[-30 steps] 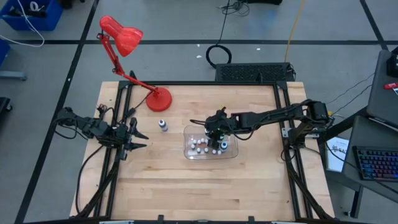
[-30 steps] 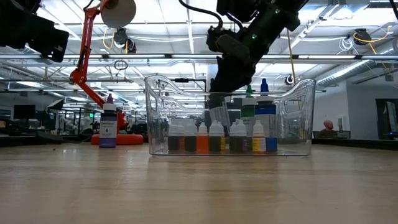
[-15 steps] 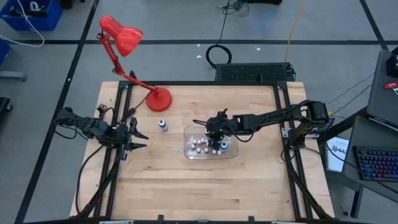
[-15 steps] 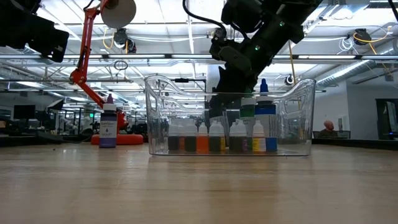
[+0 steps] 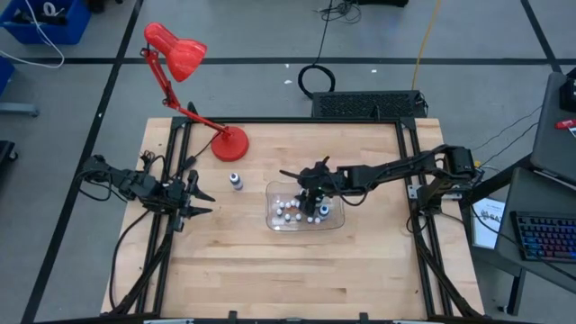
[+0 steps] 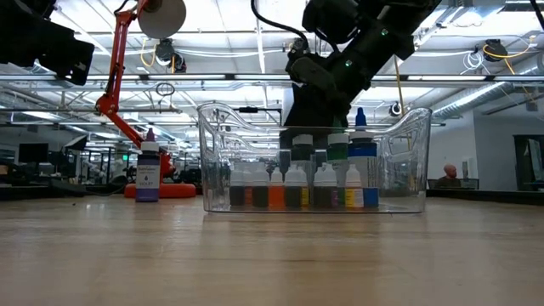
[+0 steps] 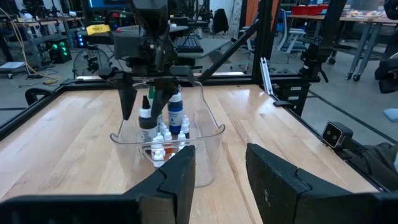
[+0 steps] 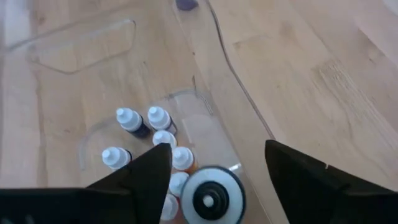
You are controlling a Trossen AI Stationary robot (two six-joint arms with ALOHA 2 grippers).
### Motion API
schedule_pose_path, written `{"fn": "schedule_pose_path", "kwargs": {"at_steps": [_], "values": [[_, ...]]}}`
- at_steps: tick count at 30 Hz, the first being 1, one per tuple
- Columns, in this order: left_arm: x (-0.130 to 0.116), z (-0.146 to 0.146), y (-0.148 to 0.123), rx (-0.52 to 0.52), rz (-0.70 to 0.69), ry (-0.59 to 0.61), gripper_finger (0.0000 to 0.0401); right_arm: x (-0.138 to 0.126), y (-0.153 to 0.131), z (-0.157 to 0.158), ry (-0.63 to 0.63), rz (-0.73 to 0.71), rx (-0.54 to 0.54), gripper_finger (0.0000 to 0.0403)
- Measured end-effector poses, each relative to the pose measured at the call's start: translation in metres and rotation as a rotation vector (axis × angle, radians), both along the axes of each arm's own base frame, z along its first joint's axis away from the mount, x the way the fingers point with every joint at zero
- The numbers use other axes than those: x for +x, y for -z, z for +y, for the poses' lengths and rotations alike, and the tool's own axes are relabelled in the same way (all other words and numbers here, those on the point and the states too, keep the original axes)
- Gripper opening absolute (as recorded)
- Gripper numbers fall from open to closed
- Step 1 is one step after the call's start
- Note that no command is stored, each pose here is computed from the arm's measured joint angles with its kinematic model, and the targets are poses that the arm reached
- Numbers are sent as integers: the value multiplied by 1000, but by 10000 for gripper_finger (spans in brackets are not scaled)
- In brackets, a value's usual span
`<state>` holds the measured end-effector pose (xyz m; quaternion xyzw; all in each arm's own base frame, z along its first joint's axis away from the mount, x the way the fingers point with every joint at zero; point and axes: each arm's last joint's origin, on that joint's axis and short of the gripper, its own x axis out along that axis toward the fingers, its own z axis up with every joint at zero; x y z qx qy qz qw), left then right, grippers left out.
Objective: Pick & Place food coloring
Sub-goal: Put the large purple food coloring bottle into the transparent bin
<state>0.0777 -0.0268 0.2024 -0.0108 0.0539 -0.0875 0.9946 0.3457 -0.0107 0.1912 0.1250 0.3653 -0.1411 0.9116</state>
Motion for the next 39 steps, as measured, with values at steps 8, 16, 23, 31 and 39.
{"fn": "schedule_pose_path", "kwargs": {"at_steps": [8, 16, 23, 31, 39], "values": [[0, 0, 0, 0, 0, 0, 145, -6, -24, 0, -18, -79, -22, 240], [0, 0, 0, 0, 0, 0, 145, -46, -82, 1, -40, -173, -52, 223], [0, 0, 0, 0, 0, 0, 145, -93, -113, 8, -61, -276, -51, 221], [0, 0, 0, 0, 0, 0, 145, -152, -85, 13, -80, -352, -123, 211], [0, 0, -6, -3, -60, 1, 145, -196, -27, 10, -106, -589, -221, 210]]}}
